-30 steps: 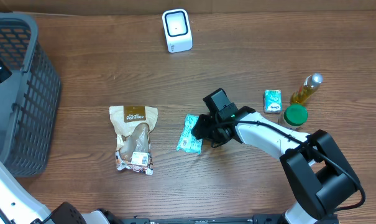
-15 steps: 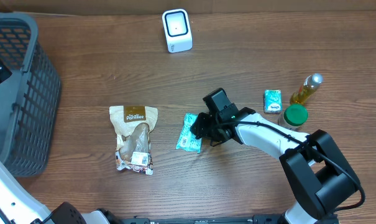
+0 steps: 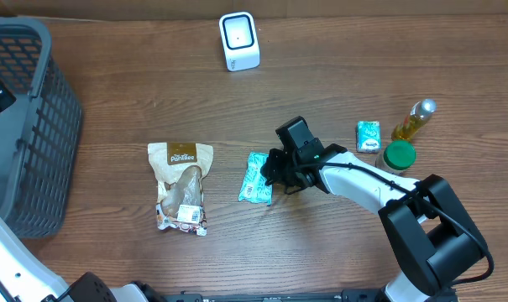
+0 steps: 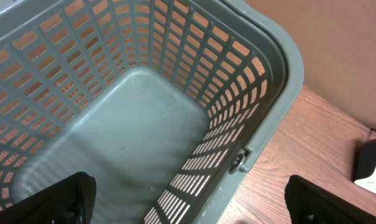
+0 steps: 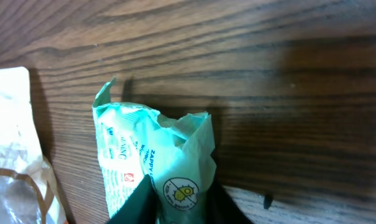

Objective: Scan the item barcode

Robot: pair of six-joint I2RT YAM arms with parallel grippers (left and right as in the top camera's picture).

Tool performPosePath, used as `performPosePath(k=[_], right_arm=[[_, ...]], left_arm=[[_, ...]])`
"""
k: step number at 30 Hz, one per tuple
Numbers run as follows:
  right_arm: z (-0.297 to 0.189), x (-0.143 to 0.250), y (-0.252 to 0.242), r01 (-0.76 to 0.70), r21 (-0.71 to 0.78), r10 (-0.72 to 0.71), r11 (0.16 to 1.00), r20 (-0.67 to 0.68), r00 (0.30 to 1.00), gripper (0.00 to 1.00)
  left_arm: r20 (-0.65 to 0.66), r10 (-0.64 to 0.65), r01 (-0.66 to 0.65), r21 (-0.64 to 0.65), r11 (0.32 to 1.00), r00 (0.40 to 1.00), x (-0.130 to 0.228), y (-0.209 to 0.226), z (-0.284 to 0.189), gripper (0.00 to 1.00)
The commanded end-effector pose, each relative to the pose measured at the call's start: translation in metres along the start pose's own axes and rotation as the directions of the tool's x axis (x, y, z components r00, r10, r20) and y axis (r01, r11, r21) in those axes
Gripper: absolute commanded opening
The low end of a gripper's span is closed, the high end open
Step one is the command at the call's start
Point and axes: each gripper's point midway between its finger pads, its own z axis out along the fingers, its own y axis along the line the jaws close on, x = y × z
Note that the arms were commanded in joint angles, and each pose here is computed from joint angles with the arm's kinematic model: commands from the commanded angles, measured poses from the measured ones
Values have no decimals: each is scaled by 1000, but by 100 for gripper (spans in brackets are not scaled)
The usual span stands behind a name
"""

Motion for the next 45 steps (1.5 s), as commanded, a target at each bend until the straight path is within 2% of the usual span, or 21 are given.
performPosePath(k=[1, 4, 5, 9, 13, 17, 21, 27, 36, 39, 43, 45], right_arm=[[1, 0, -4, 7, 11, -7, 1000, 17, 1000, 14], [1, 2, -4, 10, 12, -10, 1000, 15, 1000, 11], [1, 2, -5, 16, 14, -16, 1000, 13, 1000, 6], [-6, -5, 6, 130, -6, -130, 992, 36, 991, 4], [-41, -22, 33, 287, -7, -285, 958, 93, 954, 4], [-91, -38, 59, 469, 47, -471, 882, 124, 874, 4], [-138, -43, 84, 655, 76, -660, 752, 87, 746, 4], [-173, -49, 106, 780, 91, -785, 620, 102, 612, 4], [-167, -51, 108, 767, 87, -771, 636, 112, 627, 4], [-167, -51, 108, 701, 75, -704, 710, 119, 700, 4], [-166, -46, 99, 516, 59, -519, 855, 99, 849, 4], [-166, -42, 95, 444, 58, -447, 894, 79, 891, 4]], left_arm=[[-8, -6, 6, 12, 1000, 1000, 2, -2, 3, 100], [-8, -6, 6, 12, 1000, 1000, 2, -2, 3, 100], [-8, -6, 6, 12, 1000, 1000, 2, -2, 3, 100], [-8, -6, 6, 12, 1000, 1000, 2, -2, 3, 100], [-8, -6, 6, 12, 1000, 1000, 2, -2, 3, 99], [-8, -6, 6, 12, 1000, 1000, 2, -2, 3, 100], [-8, -6, 6, 12, 1000, 1000, 2, -2, 3, 99], [-8, -6, 6, 12, 1000, 1000, 2, -2, 3, 100], [-8, -6, 6, 12, 1000, 1000, 2, -2, 3, 100], [-8, -6, 6, 12, 1000, 1000, 2, -2, 3, 100], [-8, -6, 6, 12, 1000, 1000, 2, -2, 3, 100], [-8, -6, 6, 12, 1000, 1000, 2, -2, 3, 99]])
